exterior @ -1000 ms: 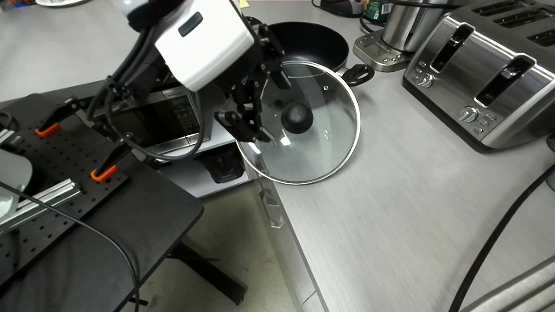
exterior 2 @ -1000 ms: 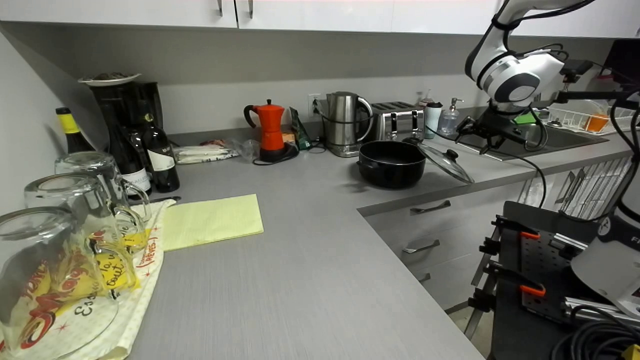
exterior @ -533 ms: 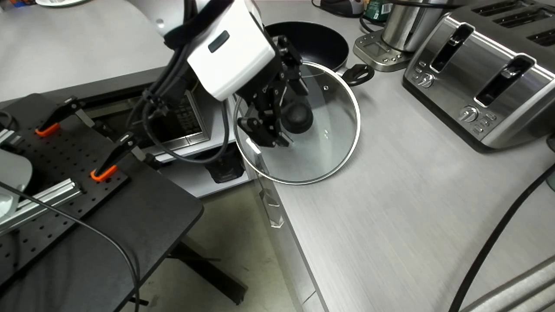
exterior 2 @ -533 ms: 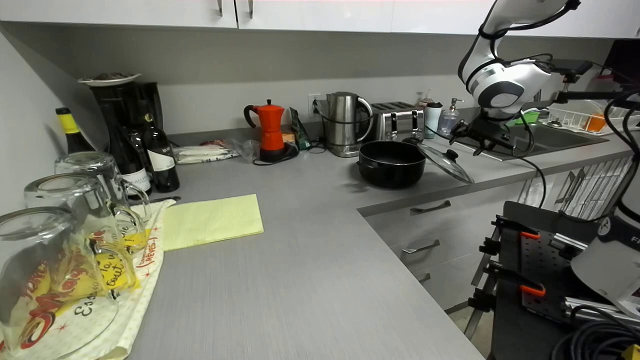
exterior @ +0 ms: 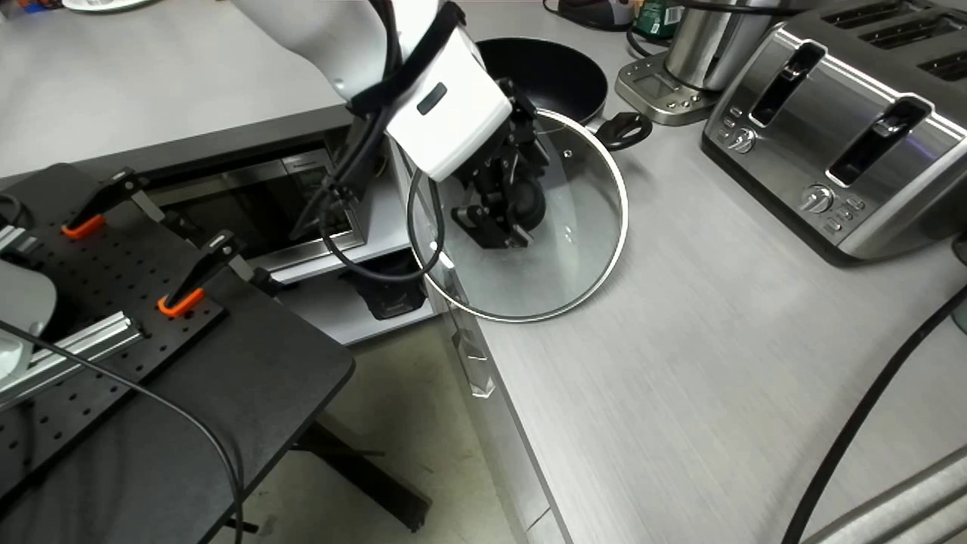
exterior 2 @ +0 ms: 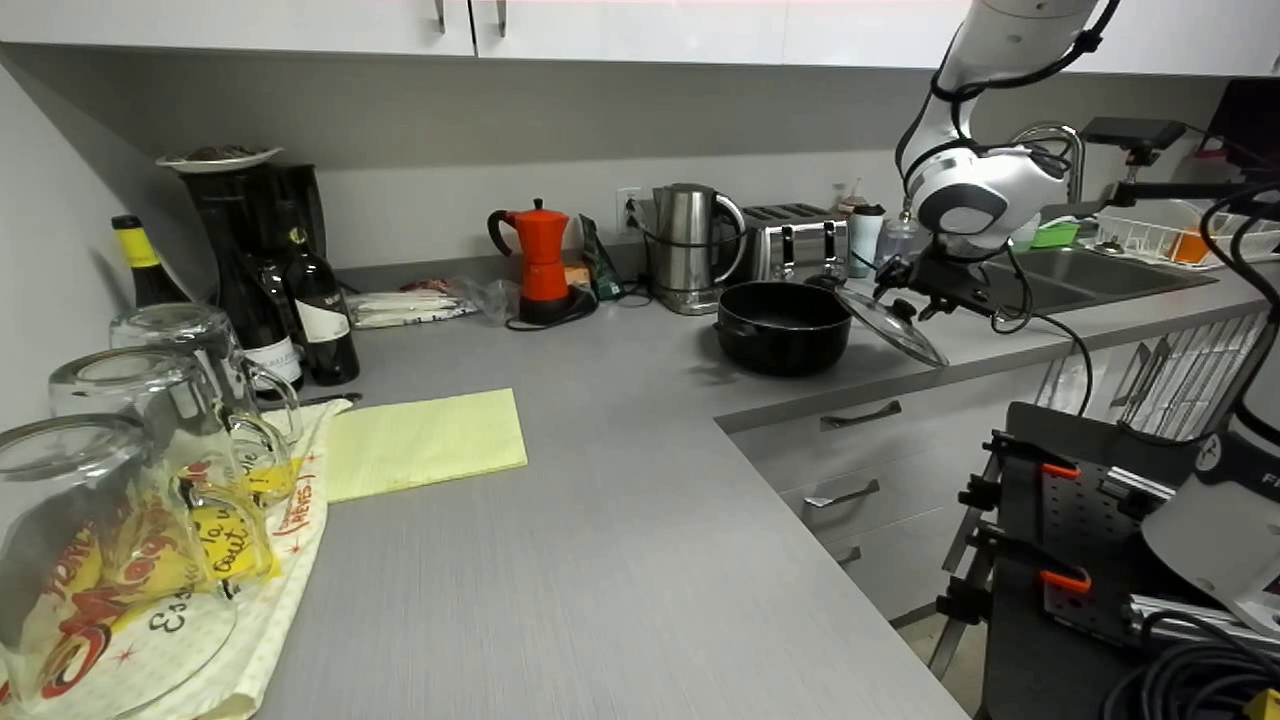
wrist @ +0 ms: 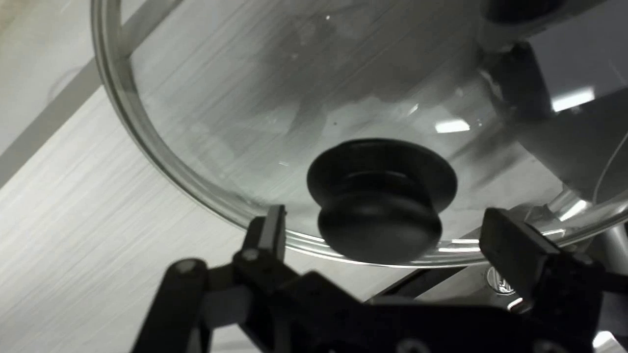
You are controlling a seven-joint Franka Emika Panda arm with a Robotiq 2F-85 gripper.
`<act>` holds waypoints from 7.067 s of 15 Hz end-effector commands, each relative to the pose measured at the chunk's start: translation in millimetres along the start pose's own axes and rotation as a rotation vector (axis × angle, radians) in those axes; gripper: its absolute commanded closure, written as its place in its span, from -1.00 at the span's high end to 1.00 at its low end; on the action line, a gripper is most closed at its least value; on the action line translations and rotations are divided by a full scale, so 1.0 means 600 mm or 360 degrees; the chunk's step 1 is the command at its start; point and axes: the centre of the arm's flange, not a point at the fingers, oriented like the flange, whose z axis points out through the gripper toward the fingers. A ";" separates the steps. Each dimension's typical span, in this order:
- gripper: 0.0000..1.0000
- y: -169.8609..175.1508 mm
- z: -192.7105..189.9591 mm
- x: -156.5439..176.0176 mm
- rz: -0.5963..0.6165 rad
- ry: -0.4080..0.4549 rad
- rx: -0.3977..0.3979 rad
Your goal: Pick up the lid and close the pot
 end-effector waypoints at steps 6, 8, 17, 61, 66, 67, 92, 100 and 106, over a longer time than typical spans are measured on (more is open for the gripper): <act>1.00 -0.011 0.018 -0.010 -0.0108 0.0093 0.0092; 1.00 -0.017 0.012 -0.022 -0.0142 0.0096 0.0128; 1.00 -0.018 0.008 -0.072 -0.0234 0.0033 0.0333; -0.50 -0.132 -0.271 -0.114 -0.1014 0.0217 0.0734; -0.50 -0.212 -0.293 -0.101 -0.1272 0.0132 0.0667; -0.50 -0.227 -0.291 -0.098 -0.1307 0.0117 0.0647; -0.50 -0.437 -0.147 0.001 -0.1650 -0.0131 0.0317; -0.50 -0.521 -0.131 -0.036 -0.1702 -0.0202 0.0423; -0.50 -0.516 -0.098 -0.071 -0.1731 -0.0249 0.0447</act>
